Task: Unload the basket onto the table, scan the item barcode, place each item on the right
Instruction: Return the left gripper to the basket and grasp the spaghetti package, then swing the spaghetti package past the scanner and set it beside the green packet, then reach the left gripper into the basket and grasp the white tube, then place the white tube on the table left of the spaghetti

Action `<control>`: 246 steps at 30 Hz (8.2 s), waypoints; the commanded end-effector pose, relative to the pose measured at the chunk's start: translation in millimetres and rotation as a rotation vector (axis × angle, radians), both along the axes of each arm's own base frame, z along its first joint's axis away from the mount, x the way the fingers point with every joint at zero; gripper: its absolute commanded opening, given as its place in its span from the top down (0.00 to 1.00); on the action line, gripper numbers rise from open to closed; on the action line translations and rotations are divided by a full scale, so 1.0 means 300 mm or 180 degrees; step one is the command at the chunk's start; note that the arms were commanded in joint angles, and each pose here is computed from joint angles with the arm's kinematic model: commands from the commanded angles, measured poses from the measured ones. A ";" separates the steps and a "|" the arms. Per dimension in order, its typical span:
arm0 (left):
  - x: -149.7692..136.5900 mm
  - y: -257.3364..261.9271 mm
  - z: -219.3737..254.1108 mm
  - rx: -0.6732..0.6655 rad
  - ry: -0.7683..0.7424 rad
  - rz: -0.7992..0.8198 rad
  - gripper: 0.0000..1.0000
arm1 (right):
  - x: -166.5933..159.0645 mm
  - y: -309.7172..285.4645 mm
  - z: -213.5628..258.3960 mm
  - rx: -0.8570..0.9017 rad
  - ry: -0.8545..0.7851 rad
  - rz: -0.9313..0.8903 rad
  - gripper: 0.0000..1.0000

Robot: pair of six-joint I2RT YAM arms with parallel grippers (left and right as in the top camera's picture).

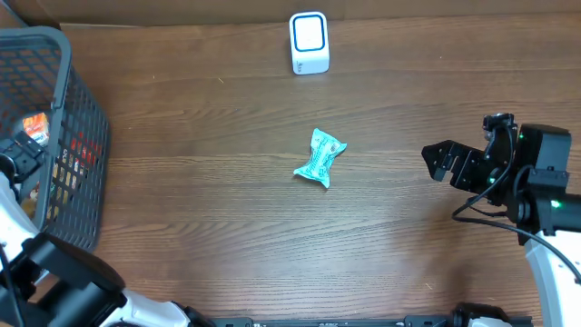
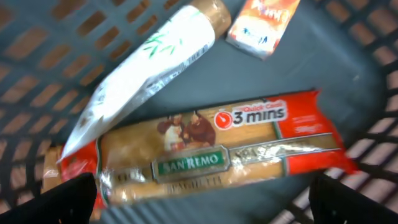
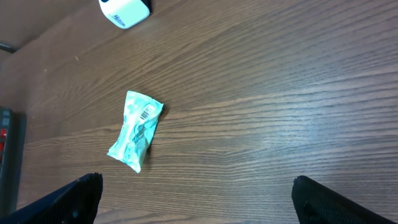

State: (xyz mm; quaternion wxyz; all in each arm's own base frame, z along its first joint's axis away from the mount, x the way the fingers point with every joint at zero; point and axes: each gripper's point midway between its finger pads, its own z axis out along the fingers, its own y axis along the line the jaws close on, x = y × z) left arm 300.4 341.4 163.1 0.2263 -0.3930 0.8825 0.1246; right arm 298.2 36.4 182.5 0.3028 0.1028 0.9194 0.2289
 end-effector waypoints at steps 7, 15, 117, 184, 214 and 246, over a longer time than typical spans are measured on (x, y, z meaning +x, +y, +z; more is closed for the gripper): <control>-0.022 -0.021 -0.291 -0.0153 0.0843 -0.1133 0.00 | 0.022 -0.006 -0.036 0.0003 0.0185 -0.0010 0.00; 0.009 -0.010 -0.394 -0.0151 0.0956 -0.1556 0.00 | 0.026 -0.007 -0.052 0.0016 0.0242 -0.0020 0.00; 0.400 -1.921 -0.139 -0.1182 0.0602 -0.4938 0.31 | 0.029 -0.008 -0.051 0.0008 0.0223 -0.0017 0.00; -0.015 0.272 -0.337 0.0791 0.0945 -0.0790 0.18 | 0.025 -0.035 -0.078 -0.0112 0.0322 -0.0116 0.00; 0.142 0.219 -0.088 0.0791 -0.0242 -0.0324 0.96 | 0.027 -0.035 -0.076 -0.0064 0.0342 -0.0179 0.00; 0.213 -1.555 -0.322 -0.1297 0.0486 -0.2935 0.96 | 0.025 -0.035 -0.078 -0.0065 0.0351 -0.0179 0.00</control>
